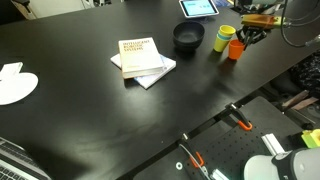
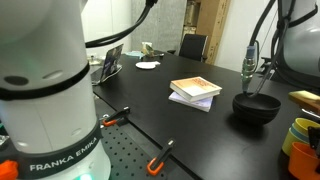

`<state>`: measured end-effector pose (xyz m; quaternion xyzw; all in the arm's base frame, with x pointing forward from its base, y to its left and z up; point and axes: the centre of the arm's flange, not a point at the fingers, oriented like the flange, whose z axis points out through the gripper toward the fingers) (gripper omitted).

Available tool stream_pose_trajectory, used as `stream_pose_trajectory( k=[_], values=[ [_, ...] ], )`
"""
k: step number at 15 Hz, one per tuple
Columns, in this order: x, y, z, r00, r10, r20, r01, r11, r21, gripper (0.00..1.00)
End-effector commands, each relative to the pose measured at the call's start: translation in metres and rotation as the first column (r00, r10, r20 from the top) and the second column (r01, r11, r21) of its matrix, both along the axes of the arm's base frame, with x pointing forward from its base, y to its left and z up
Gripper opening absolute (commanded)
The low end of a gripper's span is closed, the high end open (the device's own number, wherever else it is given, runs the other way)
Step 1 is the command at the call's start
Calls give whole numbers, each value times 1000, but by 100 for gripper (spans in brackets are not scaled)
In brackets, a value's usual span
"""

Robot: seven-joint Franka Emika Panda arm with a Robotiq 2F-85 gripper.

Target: Stack the cups on top of eachother

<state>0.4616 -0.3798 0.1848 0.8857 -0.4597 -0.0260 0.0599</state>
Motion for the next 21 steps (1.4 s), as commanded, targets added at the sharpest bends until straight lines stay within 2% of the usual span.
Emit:
stream_pose_trajectory(
  k=[1, 4, 6, 14, 18, 21],
  values=[
    [5, 3, 37, 997, -70, -17, 68, 992, -106, 2],
    [7, -2, 63, 992, -123, -17, 118, 975, -187, 2],
    [8, -2, 82, 989, -150, 4, 148, 967, -209, 2],
    [36, 23, 147, 973, -162, 164, 195, 958, -212, 2],
    [52, 40, 156, 973, -144, 183, 182, 962, -206, 2],
    [61, 51, 149, 976, -132, 175, 167, 966, -198, 2]
  ],
)
